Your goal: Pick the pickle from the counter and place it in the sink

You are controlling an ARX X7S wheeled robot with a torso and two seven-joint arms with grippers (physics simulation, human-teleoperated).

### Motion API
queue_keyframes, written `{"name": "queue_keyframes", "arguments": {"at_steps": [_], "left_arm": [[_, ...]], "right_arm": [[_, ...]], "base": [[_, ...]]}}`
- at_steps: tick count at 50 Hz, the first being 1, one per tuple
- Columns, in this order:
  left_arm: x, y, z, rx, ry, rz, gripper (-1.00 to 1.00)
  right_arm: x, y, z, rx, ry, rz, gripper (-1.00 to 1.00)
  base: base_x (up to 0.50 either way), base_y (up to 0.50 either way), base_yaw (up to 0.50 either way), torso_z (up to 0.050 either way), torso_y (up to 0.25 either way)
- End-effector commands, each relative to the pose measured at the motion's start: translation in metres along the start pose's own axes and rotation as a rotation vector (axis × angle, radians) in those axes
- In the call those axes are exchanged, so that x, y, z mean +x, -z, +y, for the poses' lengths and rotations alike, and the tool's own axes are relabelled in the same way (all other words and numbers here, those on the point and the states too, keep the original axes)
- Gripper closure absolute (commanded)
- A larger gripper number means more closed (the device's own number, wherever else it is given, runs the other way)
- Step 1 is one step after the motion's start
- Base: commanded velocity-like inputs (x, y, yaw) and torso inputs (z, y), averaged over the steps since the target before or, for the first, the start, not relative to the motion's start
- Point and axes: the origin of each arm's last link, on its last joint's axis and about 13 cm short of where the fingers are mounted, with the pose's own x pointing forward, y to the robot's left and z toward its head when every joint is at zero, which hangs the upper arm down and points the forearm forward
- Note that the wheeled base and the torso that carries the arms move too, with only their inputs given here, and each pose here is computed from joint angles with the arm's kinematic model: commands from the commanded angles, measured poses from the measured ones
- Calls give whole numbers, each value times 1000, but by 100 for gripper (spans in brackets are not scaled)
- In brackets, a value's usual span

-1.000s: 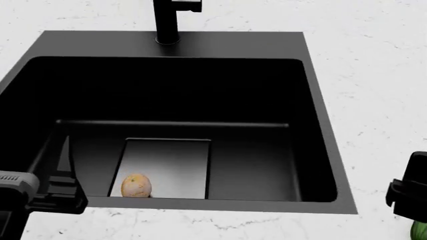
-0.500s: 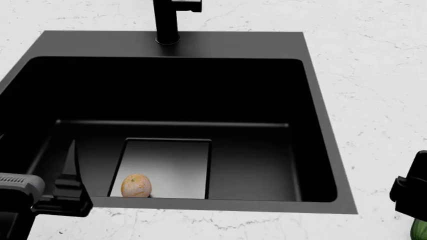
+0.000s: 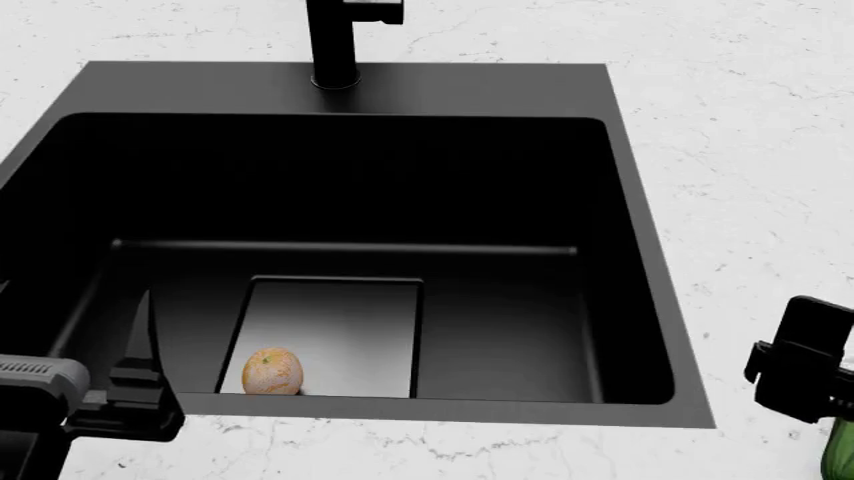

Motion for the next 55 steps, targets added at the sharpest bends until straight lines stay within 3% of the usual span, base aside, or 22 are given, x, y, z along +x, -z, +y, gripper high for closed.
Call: {"name": "queue_keyframes", "arguments": {"at_steps": [1, 16, 34, 35, 46, 55], "left_arm": [[0, 0, 1, 3, -4, 1, -100], [-1, 0, 1, 5, 1, 2, -100], [-1, 3, 1, 6, -3, 11, -100], [-1, 3, 1, 7, -2, 11, -100], [-1, 3, 1, 6, 2, 11, -100], [-1, 2, 1, 6, 1, 8, -100]], "right_arm": [[20, 16, -2, 5, 17, 66, -100], [31, 44, -5, 4, 12, 154, -100], [42, 55, 1, -17, -14, 209, -100], [41, 55, 1, -27, -13, 201, 100], [36, 50, 0, -49, 12, 125, 100], [21, 20, 4, -94, -7, -18, 100]], "base": [[0, 0, 0, 0, 0], [0, 0, 0, 0, 0], [0, 0, 0, 0, 0], [0, 0, 0, 0, 0], [1, 0, 0, 0, 0], [0, 0, 0, 0, 0]]}}
